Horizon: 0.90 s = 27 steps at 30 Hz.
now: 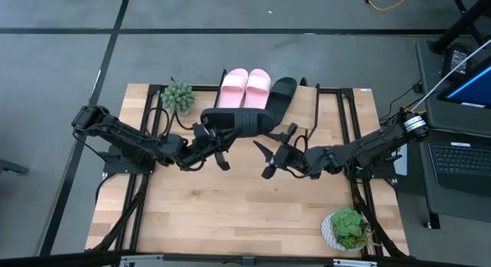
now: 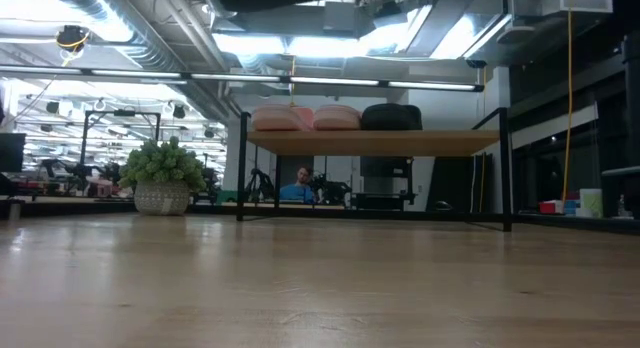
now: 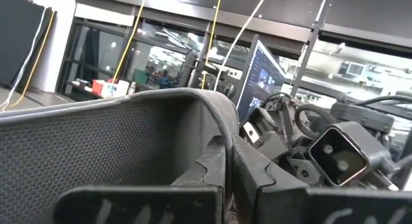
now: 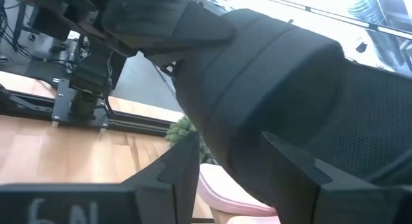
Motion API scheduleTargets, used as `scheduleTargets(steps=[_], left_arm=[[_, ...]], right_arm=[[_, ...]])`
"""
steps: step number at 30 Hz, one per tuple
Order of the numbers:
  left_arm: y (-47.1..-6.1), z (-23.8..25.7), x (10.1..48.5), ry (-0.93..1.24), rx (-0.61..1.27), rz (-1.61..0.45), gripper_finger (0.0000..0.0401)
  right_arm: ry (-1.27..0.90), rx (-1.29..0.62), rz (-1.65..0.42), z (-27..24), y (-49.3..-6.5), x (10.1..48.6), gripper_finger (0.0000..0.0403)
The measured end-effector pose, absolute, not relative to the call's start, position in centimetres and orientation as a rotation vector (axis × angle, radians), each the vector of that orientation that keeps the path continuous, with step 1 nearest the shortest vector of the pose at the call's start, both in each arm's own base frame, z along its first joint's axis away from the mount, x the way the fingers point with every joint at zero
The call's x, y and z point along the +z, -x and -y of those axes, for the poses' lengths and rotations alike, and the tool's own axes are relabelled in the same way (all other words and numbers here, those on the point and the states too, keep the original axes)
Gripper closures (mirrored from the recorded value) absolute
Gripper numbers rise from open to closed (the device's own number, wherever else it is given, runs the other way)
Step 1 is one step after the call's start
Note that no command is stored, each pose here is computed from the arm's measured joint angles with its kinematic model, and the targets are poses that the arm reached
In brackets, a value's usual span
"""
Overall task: Pick and place slides into the shelf
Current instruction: Put the black slipper on the shelf
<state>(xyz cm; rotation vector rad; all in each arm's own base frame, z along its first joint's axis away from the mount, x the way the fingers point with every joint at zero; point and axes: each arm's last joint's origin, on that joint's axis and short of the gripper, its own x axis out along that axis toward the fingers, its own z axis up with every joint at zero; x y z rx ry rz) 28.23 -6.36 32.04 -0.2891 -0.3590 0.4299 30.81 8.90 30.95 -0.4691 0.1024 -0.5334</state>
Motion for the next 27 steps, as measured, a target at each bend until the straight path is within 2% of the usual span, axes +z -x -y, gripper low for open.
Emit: scheduleTargets(steps=[12,16,22,27], left_arm=[[-28.22,6.58,32.13,0.279,0.388,0.365,0.0401],[-28.22,6.59,32.11,0.277,0.385,0.362,0.0401],[-28.24,6.61,32.07,0.274,0.382,0.359,0.0396],[-28.27,6.62,32.01,0.240,0.386,0.346,0.0390]], right_arm=[[0.438,-0.423,-0.058,-9.17,-30.95,31.04,0.0252],[0.439,-0.424,-0.058,-9.16,-30.95,31.05,0.0292],[0.446,-0.419,-0.063,-9.18,-30.94,31.01,0.0383],[0.452,-0.412,-0.069,-9.20,-30.94,30.94,0.0393]])
